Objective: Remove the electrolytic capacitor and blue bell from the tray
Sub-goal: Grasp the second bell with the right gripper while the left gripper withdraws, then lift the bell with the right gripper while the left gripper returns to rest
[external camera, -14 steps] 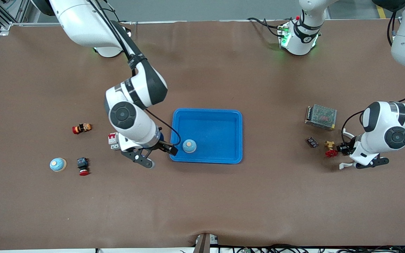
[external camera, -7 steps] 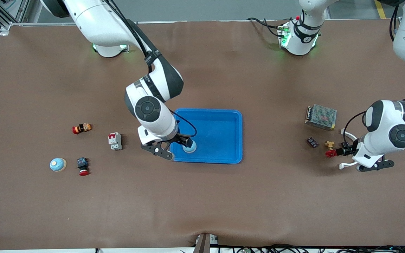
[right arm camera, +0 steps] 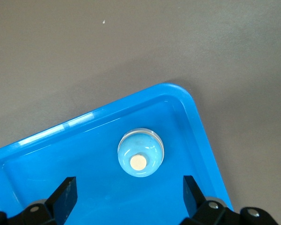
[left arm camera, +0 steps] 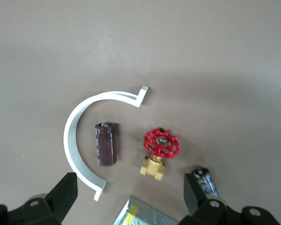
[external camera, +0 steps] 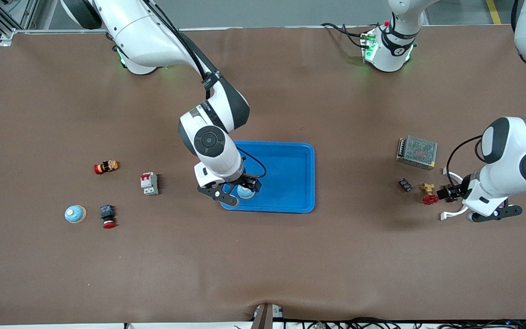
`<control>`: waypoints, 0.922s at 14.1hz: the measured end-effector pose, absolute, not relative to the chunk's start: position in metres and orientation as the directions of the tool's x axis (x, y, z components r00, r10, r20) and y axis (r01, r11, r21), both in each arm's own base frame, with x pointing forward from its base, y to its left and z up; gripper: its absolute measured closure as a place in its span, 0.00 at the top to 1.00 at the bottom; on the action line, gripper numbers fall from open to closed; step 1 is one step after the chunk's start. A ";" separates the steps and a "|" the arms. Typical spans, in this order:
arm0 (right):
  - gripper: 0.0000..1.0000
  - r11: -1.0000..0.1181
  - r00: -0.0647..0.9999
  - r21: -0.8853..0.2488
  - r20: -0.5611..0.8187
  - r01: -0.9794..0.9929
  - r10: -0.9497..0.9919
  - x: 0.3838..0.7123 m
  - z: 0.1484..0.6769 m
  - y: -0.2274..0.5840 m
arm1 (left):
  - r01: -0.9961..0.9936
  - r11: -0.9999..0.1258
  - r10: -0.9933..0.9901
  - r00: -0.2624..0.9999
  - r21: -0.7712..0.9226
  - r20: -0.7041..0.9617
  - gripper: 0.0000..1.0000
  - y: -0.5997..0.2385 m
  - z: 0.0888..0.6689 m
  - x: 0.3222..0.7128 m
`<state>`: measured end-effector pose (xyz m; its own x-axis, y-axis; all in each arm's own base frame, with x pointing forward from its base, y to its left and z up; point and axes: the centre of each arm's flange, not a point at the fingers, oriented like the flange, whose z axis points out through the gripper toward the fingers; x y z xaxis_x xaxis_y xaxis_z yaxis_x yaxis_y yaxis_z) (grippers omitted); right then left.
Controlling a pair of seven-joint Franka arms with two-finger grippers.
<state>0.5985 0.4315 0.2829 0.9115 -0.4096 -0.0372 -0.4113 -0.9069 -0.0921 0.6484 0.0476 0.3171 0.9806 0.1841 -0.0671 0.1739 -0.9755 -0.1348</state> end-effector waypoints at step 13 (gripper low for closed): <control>1.00 -0.932 0.933 -0.047 -0.010 -0.359 -0.359 0.583 0.223 0.447 | 0.242 -0.967 0.245 0.969 -0.080 -0.024 1.00 0.002 0.479 0.617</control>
